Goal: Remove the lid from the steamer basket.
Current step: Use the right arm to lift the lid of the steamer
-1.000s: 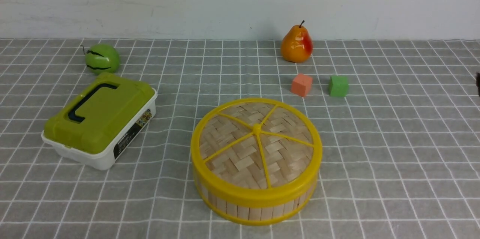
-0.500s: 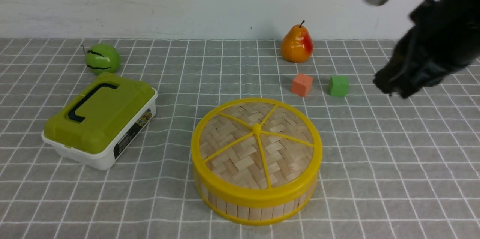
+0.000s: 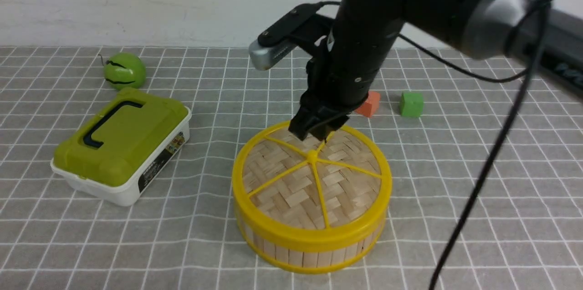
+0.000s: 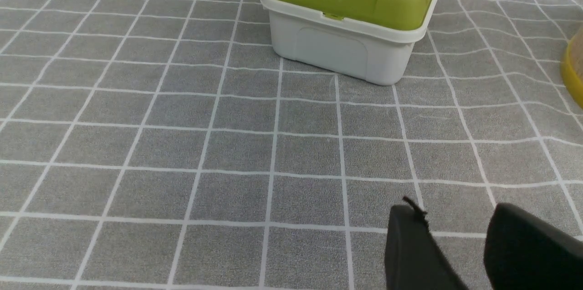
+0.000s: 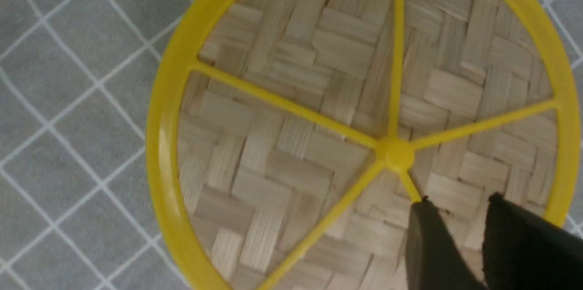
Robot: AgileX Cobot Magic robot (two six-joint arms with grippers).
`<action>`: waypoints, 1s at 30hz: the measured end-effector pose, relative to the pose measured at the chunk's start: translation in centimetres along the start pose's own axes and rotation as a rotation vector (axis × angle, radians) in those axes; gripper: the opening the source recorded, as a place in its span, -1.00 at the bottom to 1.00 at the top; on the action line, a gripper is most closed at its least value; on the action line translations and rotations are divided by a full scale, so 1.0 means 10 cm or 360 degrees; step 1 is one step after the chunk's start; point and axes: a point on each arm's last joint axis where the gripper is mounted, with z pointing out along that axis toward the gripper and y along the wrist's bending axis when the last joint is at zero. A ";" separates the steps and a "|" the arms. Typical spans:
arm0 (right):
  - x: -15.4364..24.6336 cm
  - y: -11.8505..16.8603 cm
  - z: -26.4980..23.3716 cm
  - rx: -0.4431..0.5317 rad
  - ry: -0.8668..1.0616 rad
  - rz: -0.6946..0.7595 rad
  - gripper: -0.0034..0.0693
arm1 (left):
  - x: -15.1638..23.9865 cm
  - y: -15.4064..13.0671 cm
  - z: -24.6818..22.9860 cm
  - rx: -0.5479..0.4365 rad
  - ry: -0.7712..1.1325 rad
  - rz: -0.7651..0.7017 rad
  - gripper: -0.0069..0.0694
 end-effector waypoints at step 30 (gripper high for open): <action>-0.09 -0.01 0.60 -0.0021 0.0130 0.0193 -0.10 | 0.00 0.00 0.00 0.0000 0.0000 0.0000 -0.19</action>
